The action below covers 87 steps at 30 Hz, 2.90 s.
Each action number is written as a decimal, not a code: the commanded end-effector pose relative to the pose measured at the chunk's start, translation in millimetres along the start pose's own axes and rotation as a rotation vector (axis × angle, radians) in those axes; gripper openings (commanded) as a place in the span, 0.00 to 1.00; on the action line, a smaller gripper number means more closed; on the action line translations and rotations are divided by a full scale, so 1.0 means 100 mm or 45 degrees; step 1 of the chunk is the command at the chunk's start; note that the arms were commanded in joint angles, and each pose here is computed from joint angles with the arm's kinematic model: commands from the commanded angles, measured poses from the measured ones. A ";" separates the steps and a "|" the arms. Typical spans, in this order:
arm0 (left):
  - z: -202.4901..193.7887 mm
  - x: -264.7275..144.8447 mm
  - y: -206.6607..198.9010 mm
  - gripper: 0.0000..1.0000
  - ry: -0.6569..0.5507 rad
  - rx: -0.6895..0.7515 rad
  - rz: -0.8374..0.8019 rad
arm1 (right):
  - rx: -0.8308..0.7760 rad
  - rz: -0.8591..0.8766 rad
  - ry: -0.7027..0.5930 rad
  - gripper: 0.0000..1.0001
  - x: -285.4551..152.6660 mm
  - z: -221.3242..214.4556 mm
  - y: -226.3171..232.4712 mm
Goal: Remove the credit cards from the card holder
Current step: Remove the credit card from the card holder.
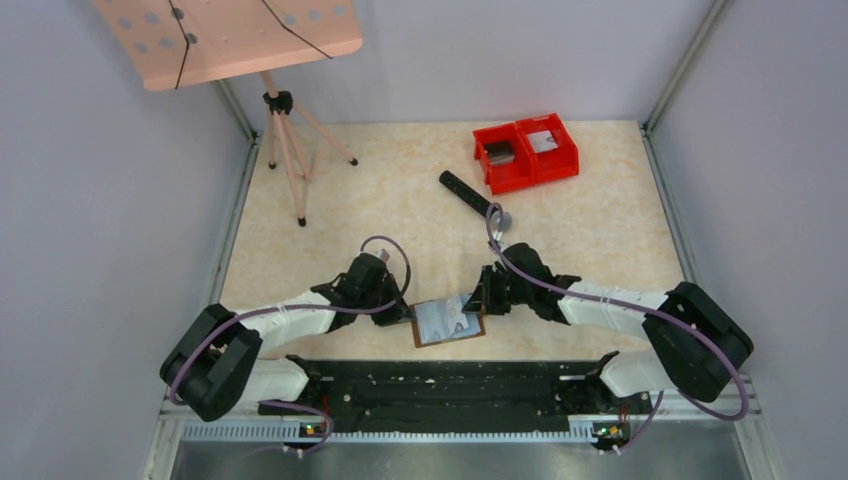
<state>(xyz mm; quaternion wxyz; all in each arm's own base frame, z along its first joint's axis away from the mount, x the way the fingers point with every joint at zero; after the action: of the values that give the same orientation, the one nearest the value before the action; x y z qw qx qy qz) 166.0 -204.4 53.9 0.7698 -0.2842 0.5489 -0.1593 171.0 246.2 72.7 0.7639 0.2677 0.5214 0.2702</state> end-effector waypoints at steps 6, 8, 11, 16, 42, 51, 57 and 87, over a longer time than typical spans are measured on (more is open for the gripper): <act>0.11 -0.14 -0.41 0.10 -0.031 0.043 -0.156 | -0.006 0.099 0.003 0.00 -0.04 0.00 0.09; 0.12 -0.15 -0.54 0.11 -0.045 0.070 -0.189 | 0.003 0.118 0.010 0.00 -0.02 -0.01 0.09; 0.10 -0.09 -0.62 0.11 -0.034 0.085 -0.202 | 0.020 0.130 0.005 0.00 -0.01 -0.02 0.09; 0.06 0.06 -0.58 0.11 0.008 0.087 -0.182 | 0.028 0.144 0.003 0.00 -0.01 -0.02 0.11; -0.08 0.26 -0.51 0.09 0.088 0.077 -0.181 | 0.092 0.206 0.029 0.10 0.16 0.01 0.15; -0.10 0.26 -0.50 0.09 0.097 0.072 -0.184 | 0.104 0.218 0.042 0.10 0.19 0.00 0.15; -0.02 0.16 -0.56 0.10 0.048 0.116 -0.173 | 0.025 0.111 0.047 0.00 0.14 0.03 0.09; -0.01 -0.87 -1.27 0.50 0.048 0.626 -0.602 | -0.559 0.741 0.332 0.00 -0.87 0.06 0.92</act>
<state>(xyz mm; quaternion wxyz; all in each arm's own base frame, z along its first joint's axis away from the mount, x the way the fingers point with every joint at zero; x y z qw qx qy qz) 155.6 -242.8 170.8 0.7846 -0.2076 0.4510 -0.3715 140.7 244.0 159.4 0.6484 0.1978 0.5006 0.5383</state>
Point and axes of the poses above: each gripper's point midway between its finger pads, its own x axis out along the fingers, its own y axis along the line the jaws close on, z = x × y, the point moved 4 cm from there along -x, back along the fingers, and after that the axes turned 2 degrees about x, right-handed, at the moved point
